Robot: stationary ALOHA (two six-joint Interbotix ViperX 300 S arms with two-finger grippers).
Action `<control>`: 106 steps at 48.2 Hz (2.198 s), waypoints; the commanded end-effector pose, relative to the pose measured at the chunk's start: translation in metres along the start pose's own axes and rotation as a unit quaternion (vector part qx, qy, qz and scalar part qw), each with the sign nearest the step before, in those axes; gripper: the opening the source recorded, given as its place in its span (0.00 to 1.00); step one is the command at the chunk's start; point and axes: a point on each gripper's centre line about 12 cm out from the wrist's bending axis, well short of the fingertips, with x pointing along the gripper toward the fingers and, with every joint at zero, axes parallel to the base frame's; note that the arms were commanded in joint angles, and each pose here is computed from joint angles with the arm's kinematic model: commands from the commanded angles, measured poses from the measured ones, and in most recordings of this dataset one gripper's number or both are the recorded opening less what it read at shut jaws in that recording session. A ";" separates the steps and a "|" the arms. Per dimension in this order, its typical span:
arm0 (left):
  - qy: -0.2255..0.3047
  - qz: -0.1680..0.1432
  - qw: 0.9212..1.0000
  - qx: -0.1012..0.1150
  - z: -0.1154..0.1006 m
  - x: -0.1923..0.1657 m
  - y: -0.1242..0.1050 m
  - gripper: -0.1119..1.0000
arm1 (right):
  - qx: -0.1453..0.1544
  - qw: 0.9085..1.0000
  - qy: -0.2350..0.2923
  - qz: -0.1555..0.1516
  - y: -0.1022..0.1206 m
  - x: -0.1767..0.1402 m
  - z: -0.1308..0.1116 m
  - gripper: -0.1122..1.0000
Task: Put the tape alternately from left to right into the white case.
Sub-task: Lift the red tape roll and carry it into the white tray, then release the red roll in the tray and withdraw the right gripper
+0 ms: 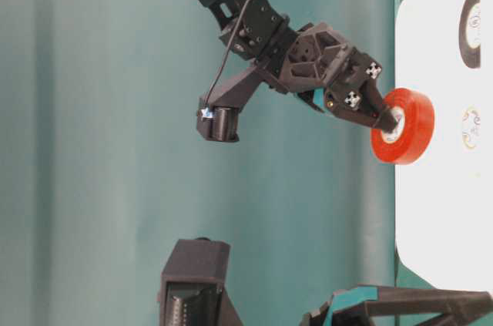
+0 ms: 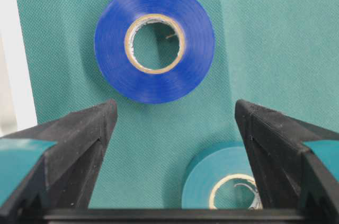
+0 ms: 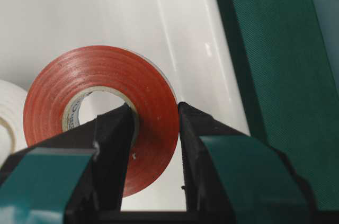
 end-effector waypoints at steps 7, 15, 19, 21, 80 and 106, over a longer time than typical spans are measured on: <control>-0.019 -0.001 1.000 0.001 0.009 -0.007 -0.001 0.54 | -0.002 1.000 -0.019 0.000 -0.001 -0.004 0.012 0.31; -0.020 -0.001 1.000 0.001 0.010 -0.007 -0.001 0.54 | -0.001 1.000 -0.018 0.000 0.000 -0.004 0.012 0.43; -0.019 -0.001 1.000 0.001 0.009 -0.007 -0.001 0.54 | -0.001 1.000 -0.018 0.001 0.000 -0.004 0.012 0.63; -0.021 -0.001 1.000 0.001 0.010 -0.008 -0.001 0.54 | -0.001 1.000 -0.016 0.000 0.000 -0.004 0.011 0.68; -0.021 0.000 1.000 -0.001 0.010 -0.008 0.000 0.54 | -0.104 0.987 -0.045 0.113 0.116 -0.075 -0.010 0.70; -0.020 -0.001 1.000 0.000 0.010 -0.007 -0.001 0.54 | -0.132 0.977 -0.028 0.163 0.163 -0.089 -0.037 0.70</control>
